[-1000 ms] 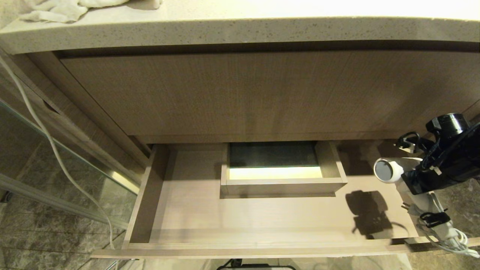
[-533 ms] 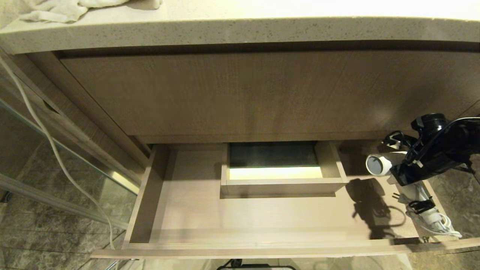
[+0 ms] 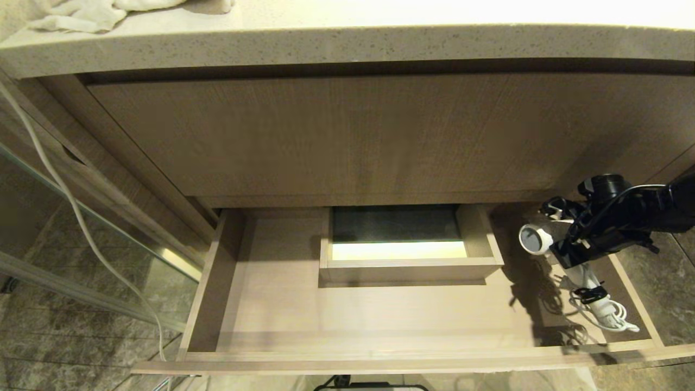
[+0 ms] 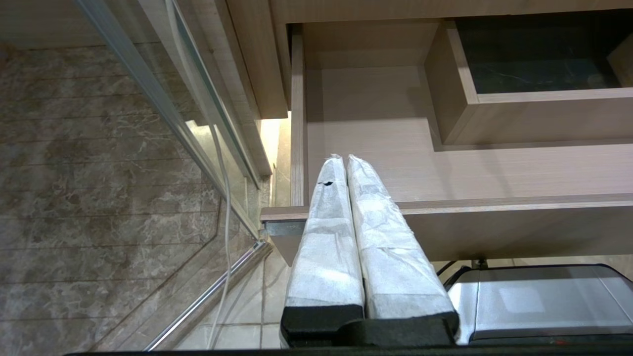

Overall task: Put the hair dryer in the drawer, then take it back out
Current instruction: Put it into the drawer

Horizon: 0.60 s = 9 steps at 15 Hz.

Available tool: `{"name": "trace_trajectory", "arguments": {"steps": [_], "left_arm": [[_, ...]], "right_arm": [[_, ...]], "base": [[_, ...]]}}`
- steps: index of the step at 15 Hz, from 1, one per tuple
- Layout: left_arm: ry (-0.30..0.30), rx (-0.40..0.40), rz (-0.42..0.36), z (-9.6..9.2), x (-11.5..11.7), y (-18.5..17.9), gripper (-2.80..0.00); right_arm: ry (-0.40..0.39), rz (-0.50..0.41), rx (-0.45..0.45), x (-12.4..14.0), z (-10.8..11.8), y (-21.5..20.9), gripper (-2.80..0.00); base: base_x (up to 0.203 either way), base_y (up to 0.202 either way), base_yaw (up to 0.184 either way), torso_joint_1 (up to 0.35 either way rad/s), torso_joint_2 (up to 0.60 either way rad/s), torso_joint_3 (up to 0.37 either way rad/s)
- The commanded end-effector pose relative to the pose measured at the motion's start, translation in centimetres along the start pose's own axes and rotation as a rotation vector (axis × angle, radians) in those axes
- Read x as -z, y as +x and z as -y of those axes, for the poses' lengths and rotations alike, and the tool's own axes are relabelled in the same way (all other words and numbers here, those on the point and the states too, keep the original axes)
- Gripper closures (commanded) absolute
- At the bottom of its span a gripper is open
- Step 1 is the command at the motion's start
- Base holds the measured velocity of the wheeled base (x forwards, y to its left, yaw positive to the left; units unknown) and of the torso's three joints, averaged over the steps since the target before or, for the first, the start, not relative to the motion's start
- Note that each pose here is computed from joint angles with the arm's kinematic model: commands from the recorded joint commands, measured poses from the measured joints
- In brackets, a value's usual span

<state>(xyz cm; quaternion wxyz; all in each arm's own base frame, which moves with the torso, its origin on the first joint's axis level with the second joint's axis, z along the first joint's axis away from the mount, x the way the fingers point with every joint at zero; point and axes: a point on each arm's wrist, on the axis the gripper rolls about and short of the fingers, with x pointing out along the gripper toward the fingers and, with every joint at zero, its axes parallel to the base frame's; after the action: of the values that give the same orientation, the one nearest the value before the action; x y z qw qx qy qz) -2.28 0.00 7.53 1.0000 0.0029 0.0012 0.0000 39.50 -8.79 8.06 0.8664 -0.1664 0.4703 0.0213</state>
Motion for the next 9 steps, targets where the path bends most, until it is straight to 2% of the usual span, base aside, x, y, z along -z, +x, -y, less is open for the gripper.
{"name": "trace_trajectory", "arguments": {"steps": [1, 5, 9], "left_arm": [[0.0, 0.0, -0.002, 0.0, 0.0, 0.0, 0.0], [0.0, 0.0, -0.002, 0.0, 0.0, 0.0, 0.0], [0.0, 0.0, -0.001, 0.0, 0.0, 0.0, 0.0]], "right_arm": [[-0.012, -0.005, -0.004, 0.3, -0.1, 1.7, 0.0], [-0.056, 0.022, 0.014, -0.1, 0.7, 4.1, 0.0], [-0.094, 0.091, 0.058, -1.0, 1.3, 7.5, 0.0]], "base": [[0.0, 0.0, 0.0, 0.0, 0.0, 0.0], [0.0, 0.0, 0.0, 0.0, 0.0, 0.0], [0.0, 0.0, 0.0, 0.0, 0.0, 0.0]]}}
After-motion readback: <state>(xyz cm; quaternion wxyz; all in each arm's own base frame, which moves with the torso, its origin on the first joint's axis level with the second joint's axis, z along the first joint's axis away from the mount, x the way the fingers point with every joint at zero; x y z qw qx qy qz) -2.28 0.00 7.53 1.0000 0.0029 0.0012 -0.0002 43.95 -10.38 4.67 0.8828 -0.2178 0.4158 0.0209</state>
